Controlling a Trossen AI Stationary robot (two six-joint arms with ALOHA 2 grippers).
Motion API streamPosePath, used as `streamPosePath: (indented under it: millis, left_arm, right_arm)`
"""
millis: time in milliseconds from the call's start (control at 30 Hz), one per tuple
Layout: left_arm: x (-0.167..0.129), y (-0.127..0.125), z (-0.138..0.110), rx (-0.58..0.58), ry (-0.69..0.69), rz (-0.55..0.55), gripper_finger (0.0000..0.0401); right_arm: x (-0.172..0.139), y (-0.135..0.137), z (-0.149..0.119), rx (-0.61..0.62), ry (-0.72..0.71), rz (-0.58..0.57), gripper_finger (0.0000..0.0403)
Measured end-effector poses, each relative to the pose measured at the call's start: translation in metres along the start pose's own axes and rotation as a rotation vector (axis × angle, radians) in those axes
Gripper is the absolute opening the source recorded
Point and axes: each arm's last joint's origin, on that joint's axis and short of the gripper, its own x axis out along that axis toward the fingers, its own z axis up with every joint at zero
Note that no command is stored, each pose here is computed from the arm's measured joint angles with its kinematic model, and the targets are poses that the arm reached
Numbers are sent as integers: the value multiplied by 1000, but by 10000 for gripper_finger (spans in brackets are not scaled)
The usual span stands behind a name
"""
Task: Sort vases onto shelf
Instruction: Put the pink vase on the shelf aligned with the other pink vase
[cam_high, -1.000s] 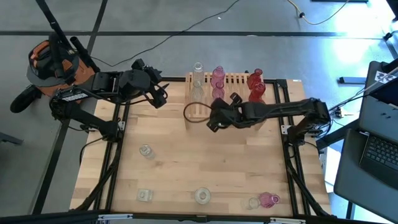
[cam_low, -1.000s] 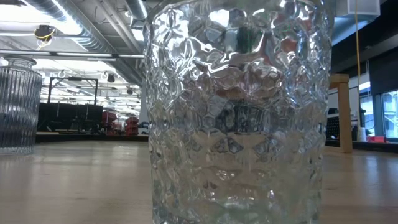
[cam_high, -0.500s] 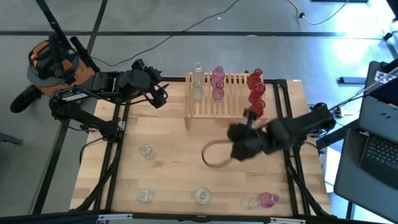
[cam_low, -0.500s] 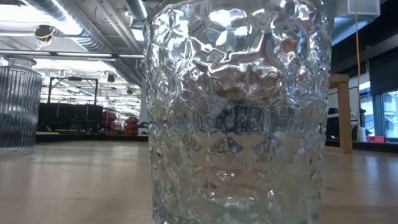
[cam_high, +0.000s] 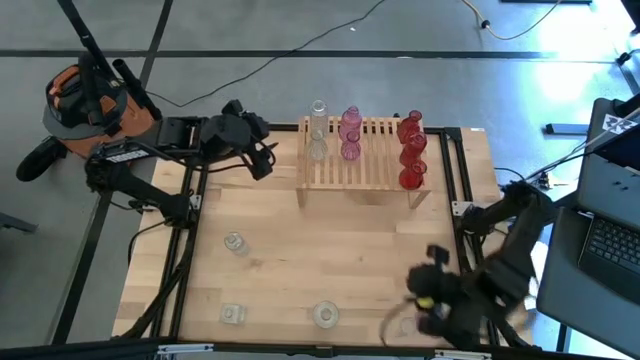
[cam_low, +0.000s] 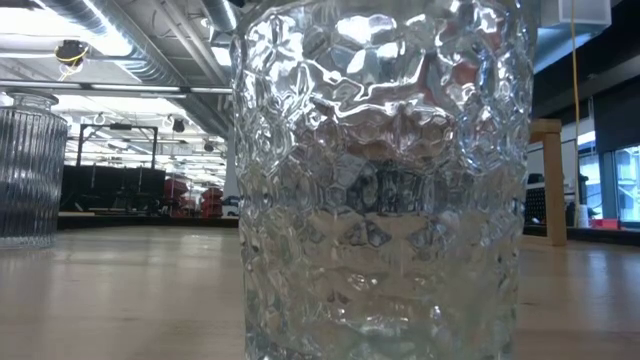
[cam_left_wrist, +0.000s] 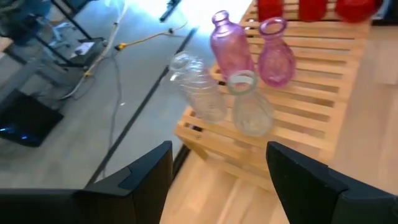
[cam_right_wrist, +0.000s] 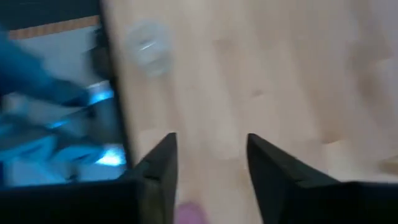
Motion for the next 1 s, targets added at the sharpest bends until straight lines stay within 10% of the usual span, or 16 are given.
streamPosePath:
  millis: [233, 1000]
  left_arm:
    - [9, -7, 1, 18, 28, -36, 251]
    - [14, -12, 4, 19, 18, -67, 251]
  right_arm:
    - [-6, 25, -34, 62, 34, 65, 205]
    - [42, 31, -99, 198, 225, 31, 183]
